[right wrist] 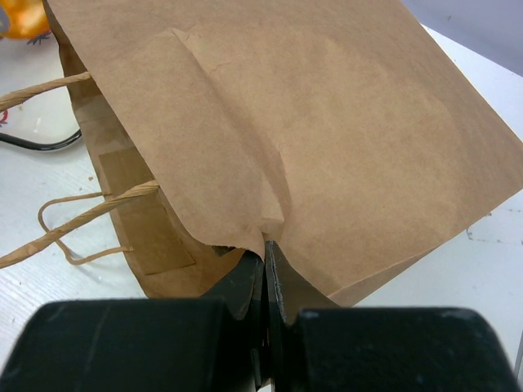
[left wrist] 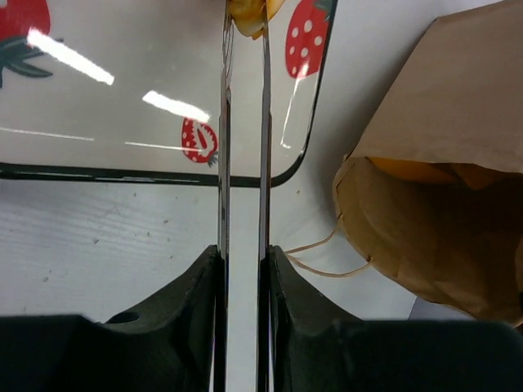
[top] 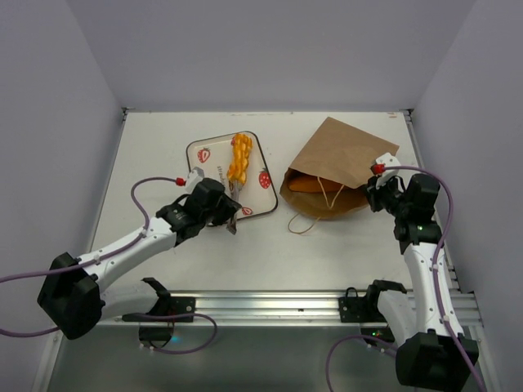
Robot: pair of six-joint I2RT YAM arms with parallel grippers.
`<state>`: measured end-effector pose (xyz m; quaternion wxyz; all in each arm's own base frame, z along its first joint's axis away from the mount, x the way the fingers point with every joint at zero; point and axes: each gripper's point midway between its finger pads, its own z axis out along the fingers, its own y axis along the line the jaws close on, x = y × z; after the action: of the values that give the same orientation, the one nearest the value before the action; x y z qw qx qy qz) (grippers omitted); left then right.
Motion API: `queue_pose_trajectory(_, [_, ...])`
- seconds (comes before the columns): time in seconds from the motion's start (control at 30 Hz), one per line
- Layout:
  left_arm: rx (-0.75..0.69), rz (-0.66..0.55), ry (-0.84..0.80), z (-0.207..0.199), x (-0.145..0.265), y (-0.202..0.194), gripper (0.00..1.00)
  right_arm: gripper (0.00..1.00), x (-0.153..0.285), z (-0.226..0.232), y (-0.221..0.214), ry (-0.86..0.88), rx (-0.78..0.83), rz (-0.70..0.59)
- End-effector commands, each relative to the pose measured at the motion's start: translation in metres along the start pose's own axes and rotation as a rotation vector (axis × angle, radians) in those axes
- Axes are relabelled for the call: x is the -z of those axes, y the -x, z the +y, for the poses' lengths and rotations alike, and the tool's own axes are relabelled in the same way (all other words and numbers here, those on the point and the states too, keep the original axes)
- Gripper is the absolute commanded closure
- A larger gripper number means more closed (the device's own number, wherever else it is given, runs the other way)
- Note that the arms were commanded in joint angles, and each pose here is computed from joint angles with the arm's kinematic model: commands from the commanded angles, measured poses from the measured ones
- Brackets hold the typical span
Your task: Take the fake bread out of the paper bag
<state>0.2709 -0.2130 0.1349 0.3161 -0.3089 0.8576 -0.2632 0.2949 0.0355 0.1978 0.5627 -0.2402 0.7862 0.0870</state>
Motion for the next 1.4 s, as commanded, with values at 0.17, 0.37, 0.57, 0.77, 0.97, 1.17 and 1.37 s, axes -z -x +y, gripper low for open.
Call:
queue_pose_trajectory(0.17, [0.125, 0.112, -0.067, 0.004, -0.009, -0.027, 1.0, 1.0, 0.004, -0.009, 0.02, -0.036, 0.026, -0.064])
queue_pose_trajectory(0.37, [0.149, 0.166, -0.116, 0.002, -0.009, -0.039, 1.0, 1.0, 0.004, -0.009, 0.019, -0.035, 0.025, -0.062])
queue_pose_trajectory(0.57, [0.132, 0.192, -0.178, -0.011, -0.001, -0.04, 0.97, 1.0, 0.004, -0.009, 0.02, -0.033, 0.026, -0.063])
queue_pose_trajectory(0.77, [0.131, 0.231, -0.208, -0.016, 0.004, -0.046, 0.89, 1.0, 0.003, -0.009, 0.018, -0.031, 0.023, -0.061])
queue_pose_trajectory(0.97, [0.139, 0.244, -0.217, -0.016, 0.005, -0.048, 0.72, 1.0, 0.004, -0.009, 0.018, -0.032, 0.024, -0.062])
queue_pose_trajectory(1.17, [0.144, 0.264, -0.228, -0.016, 0.008, -0.051, 0.57, 1.0, 0.004, -0.009, 0.018, -0.031, 0.022, -0.062])
queue_pose_trajectory(1.37, [0.149, 0.274, -0.25, -0.02, 0.015, -0.052, 0.48, 1.0, 0.004, -0.009, 0.018, -0.029, 0.023, -0.061])
